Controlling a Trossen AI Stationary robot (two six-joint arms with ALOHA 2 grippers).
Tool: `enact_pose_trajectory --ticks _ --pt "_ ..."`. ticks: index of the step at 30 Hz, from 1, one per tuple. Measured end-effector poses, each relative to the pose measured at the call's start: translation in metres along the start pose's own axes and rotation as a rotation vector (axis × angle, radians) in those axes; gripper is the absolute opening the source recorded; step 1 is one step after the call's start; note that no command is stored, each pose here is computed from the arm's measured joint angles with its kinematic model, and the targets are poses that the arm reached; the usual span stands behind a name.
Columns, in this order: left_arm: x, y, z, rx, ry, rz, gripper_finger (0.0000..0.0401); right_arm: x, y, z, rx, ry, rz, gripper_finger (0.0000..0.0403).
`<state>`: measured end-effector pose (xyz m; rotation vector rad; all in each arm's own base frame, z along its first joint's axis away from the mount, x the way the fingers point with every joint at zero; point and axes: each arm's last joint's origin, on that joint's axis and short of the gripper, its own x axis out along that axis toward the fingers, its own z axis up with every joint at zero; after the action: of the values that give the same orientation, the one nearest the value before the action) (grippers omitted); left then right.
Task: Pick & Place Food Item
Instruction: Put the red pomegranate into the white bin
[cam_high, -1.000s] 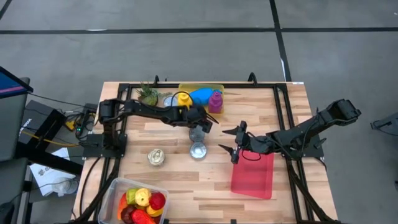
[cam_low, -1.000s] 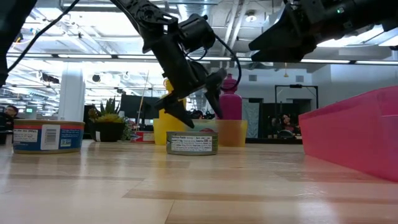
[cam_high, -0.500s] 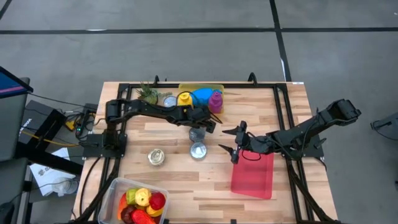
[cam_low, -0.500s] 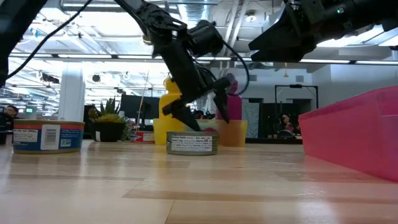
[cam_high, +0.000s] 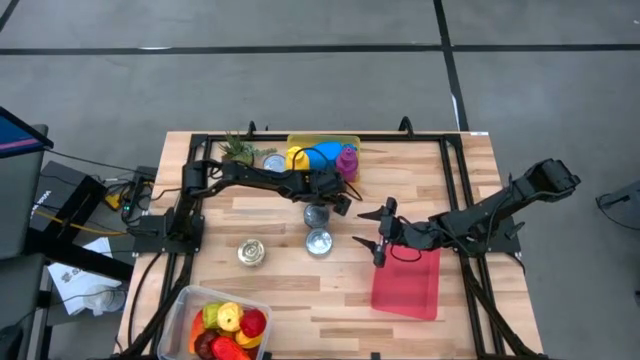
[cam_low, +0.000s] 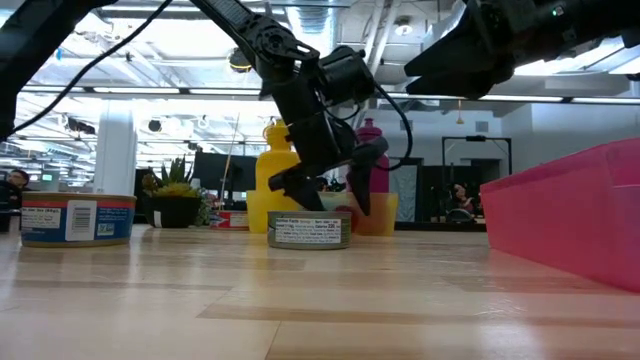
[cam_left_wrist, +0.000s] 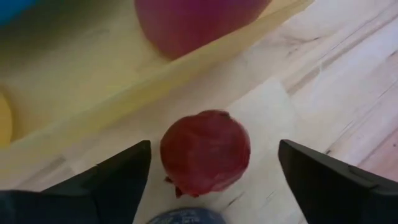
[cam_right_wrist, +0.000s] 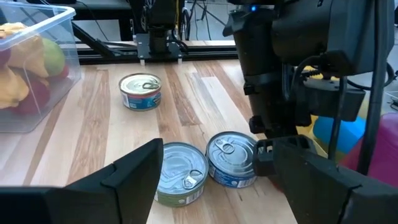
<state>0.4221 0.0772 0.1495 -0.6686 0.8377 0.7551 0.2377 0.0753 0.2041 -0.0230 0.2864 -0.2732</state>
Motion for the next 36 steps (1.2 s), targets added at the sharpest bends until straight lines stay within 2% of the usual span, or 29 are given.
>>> enact_pose_trajectory --ticks 5,13,20,25,31,36 --pt "0.000 0.000 0.000 0.000 0.001 0.001 0.0271 0.000 0.000 -0.001 -0.002 0.007 -0.001 0.0291" --pt "0.000 0.001 -0.001 0.010 0.007 0.007 0.0130 0.000 0.000 -0.001 -0.004 0.008 -0.001 0.0291" --pt "0.000 0.001 -0.002 0.064 0.027 0.011 0.0128 0.000 0.000 -0.001 -0.005 0.011 -0.001 0.0291" --pt "-0.014 -0.005 -0.008 0.131 0.040 0.011 0.0128 -0.001 0.001 -0.001 -0.008 0.013 0.002 0.0291" --pt "-0.059 -0.020 -0.009 0.237 -0.083 0.021 0.0126 -0.001 0.001 -0.002 -0.014 0.020 0.001 0.0291" --pt "-0.110 -0.030 -0.008 0.335 -0.191 -0.016 0.0126 -0.001 0.000 -0.003 -0.017 0.024 0.000 0.0291"
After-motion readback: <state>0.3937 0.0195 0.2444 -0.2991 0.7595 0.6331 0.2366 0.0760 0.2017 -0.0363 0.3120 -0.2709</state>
